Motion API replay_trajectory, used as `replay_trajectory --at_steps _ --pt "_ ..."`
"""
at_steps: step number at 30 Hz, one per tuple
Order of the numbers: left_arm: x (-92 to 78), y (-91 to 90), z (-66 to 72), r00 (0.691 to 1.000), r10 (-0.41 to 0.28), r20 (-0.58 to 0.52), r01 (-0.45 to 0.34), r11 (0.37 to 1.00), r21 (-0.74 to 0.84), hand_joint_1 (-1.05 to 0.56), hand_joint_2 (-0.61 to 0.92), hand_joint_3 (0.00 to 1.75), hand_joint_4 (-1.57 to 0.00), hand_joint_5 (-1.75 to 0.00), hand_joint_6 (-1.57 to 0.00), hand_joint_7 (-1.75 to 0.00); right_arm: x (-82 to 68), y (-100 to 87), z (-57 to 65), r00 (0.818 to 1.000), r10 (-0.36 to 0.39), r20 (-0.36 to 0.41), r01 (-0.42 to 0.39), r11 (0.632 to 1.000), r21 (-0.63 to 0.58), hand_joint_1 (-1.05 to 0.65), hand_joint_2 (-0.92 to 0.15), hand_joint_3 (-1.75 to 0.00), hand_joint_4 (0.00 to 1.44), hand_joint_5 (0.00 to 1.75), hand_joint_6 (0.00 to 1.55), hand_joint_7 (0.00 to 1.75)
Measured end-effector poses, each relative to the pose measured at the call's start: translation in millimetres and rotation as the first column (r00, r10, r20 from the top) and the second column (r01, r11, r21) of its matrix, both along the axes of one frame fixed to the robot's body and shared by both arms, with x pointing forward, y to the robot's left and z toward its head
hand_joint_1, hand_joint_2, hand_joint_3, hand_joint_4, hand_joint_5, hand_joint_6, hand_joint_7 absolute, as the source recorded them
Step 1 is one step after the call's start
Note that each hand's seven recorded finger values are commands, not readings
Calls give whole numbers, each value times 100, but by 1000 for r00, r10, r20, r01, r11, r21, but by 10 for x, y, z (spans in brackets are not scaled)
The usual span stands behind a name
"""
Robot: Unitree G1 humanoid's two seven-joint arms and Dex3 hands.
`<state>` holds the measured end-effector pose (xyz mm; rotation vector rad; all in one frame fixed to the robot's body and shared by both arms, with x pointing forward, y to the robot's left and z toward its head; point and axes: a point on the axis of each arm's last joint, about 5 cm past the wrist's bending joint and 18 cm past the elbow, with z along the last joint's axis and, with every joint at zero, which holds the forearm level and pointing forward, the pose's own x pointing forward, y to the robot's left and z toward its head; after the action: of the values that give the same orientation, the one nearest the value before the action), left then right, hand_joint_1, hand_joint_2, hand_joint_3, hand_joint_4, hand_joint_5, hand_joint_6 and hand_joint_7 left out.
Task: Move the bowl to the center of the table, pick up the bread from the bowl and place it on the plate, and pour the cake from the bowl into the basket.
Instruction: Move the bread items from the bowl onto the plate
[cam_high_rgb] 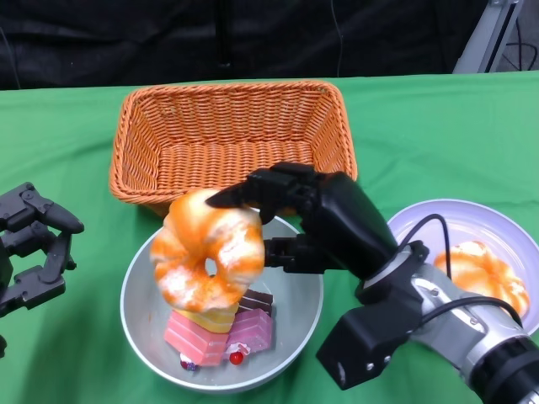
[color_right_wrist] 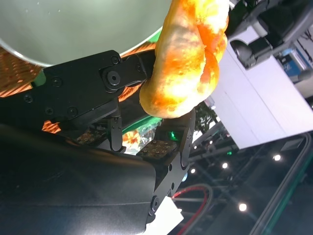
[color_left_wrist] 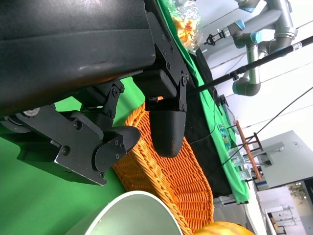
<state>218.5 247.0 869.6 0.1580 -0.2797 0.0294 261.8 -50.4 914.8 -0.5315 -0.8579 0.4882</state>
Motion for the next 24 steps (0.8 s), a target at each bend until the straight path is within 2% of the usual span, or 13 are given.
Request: replay_trajectory --at_steps 3,7,11,16,24 --pt "3 2 -3 1000 0 -2 0 1000 -4 5 69 97 -78 -165 -72 -138 -18 -79 30 1000 -11 -3 11 1000 18 -20 -92 -5 65 125 78 81" --pt "3 4 -6 1000 0 -4 0 1000 -5 6 68 97 -78 -166 -72 -139 -28 -226 36 999 -47 -15 47 998 37 -19 -92 -4 67 123 80 78" --pt "10 0 -3 1000 -2 -3 2 1000 -4 5 68 97 -77 -167 -71 -140 -42 -316 50 998 -66 -22 67 997 47 -19 -92 -6 67 124 81 76" --pt "12 8 -1 1000 -1 -3 1 1000 -2 6 67 99 -76 -168 -70 -141 -68 -549 74 990 -137 -30 140 985 100 -19 -92 -8 68 125 83 75" --pt "23 7 2 1000 -1 -3 1 1000 -2 5 66 101 -77 -167 -71 -141 -110 -777 66 977 -211 -37 214 970 117 -19 -91 -9 67 131 84 78"
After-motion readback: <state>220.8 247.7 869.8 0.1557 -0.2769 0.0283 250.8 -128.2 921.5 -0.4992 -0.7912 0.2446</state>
